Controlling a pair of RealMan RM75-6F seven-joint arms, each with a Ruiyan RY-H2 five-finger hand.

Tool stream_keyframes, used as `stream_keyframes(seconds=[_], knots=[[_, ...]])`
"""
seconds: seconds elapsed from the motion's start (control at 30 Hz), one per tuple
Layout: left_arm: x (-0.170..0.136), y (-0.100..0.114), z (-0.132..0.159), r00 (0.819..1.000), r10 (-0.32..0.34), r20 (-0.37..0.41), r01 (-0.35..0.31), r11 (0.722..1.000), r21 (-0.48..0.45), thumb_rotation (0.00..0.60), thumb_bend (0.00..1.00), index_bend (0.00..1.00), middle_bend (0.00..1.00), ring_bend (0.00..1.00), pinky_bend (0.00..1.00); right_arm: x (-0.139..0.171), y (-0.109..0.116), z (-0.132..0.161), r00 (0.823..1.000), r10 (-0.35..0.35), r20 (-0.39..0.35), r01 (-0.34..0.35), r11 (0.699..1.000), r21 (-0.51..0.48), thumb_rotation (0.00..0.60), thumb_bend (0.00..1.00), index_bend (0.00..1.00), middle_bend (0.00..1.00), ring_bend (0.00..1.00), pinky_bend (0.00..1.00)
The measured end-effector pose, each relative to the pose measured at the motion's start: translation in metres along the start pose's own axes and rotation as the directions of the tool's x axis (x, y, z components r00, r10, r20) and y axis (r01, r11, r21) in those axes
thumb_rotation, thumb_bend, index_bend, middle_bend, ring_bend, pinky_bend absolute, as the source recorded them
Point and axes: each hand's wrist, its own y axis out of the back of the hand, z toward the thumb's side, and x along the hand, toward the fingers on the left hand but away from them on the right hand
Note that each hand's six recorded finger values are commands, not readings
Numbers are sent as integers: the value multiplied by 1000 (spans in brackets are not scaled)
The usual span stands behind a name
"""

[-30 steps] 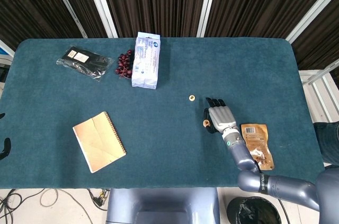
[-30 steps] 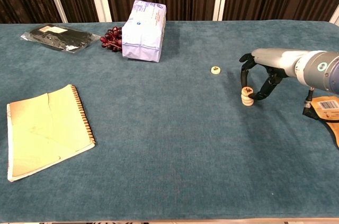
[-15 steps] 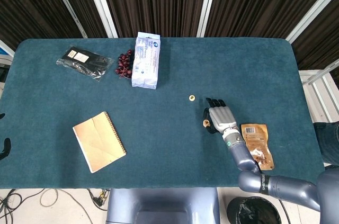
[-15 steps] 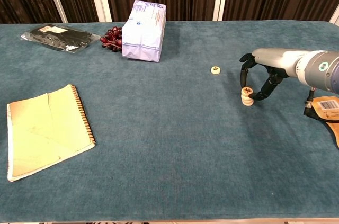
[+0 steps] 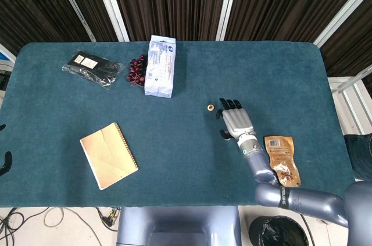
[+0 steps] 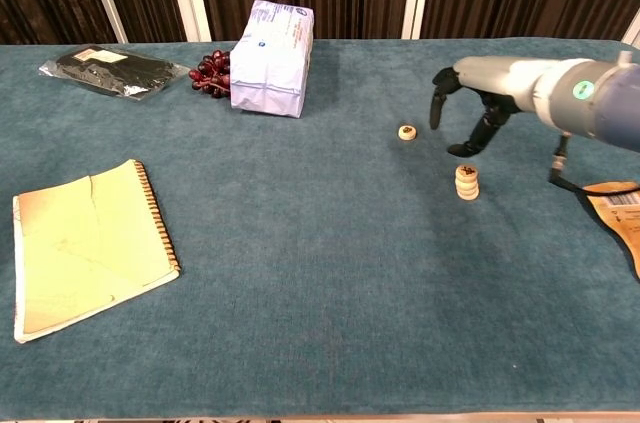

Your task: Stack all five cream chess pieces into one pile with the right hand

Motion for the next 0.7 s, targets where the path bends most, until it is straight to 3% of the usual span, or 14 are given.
stream_keyframes(seconds=[0.33, 0.7], knots=[[0, 1, -1, 1000, -2, -1, 2, 1000, -8, 600, 484, 160, 0, 0, 0, -34, 17, 20, 999, 11, 44, -14, 998, 55, 600, 410, 326, 0, 0, 0], [0, 1, -1, 1000, -1, -3, 1, 1000, -8, 600, 485, 160, 0, 0, 0, -53, 21, 13, 997, 14, 78, -19, 998, 67, 600, 410, 324, 0, 0, 0]])
